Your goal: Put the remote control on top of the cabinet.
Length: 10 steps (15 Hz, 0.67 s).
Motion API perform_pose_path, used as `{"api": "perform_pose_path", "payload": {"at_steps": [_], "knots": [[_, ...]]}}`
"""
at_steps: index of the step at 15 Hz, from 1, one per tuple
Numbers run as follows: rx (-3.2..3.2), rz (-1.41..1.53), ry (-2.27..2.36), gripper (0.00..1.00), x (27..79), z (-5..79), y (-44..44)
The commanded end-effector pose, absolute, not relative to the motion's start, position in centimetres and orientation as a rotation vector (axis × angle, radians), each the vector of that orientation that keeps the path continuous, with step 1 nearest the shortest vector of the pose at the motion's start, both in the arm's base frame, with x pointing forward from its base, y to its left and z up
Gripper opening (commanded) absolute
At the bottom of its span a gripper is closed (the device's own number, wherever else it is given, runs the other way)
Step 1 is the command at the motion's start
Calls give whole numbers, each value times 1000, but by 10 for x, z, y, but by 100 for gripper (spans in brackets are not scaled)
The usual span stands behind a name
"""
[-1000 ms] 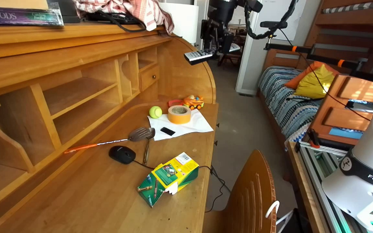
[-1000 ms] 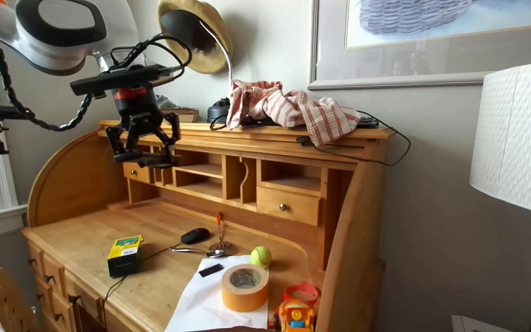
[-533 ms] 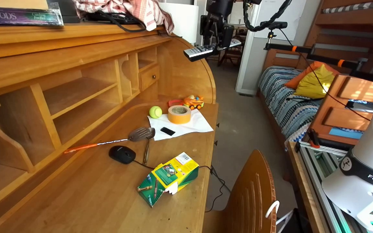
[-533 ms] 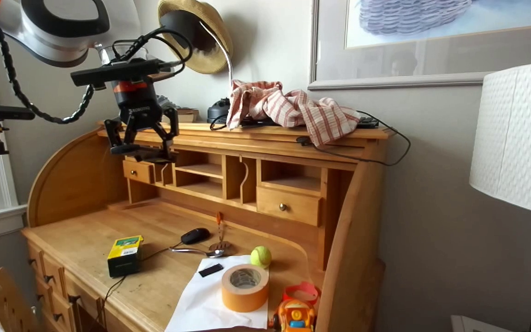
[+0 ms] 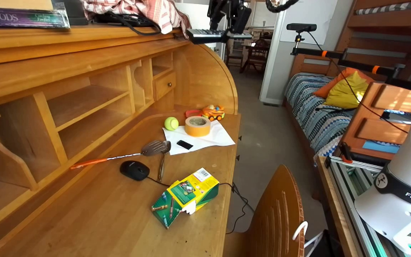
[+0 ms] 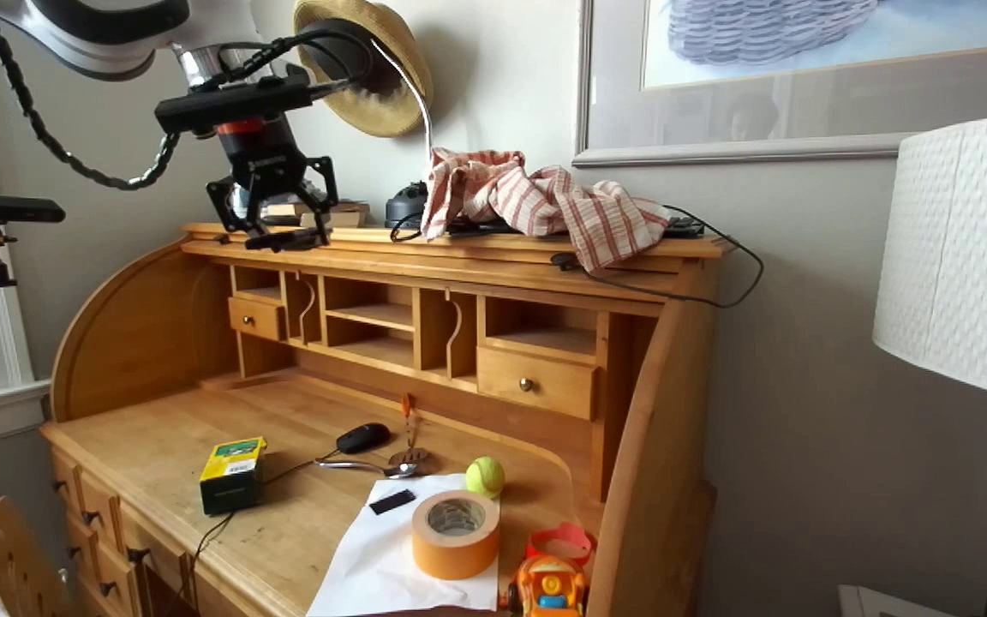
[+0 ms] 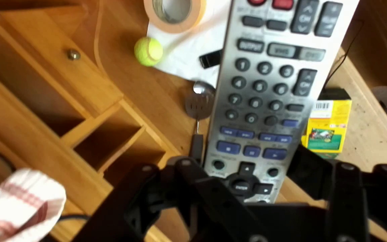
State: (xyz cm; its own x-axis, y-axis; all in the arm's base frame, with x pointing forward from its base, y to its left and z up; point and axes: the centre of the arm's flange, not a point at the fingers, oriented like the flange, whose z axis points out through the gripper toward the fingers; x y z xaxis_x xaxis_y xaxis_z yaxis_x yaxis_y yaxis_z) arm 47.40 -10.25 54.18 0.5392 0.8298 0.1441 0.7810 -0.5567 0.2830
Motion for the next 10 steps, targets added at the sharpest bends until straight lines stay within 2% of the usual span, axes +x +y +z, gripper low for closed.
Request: {"api": "perform_pose_path", "payload": {"at_steps": [1,4,9,10], "knots": [[2535,554,1603,34,497,581,-87],[2470,614,1814,34,528,606,-69],[2363,460,2045,34,581,627,-61],[2388,520,1987,59,543,612,-51]]}}
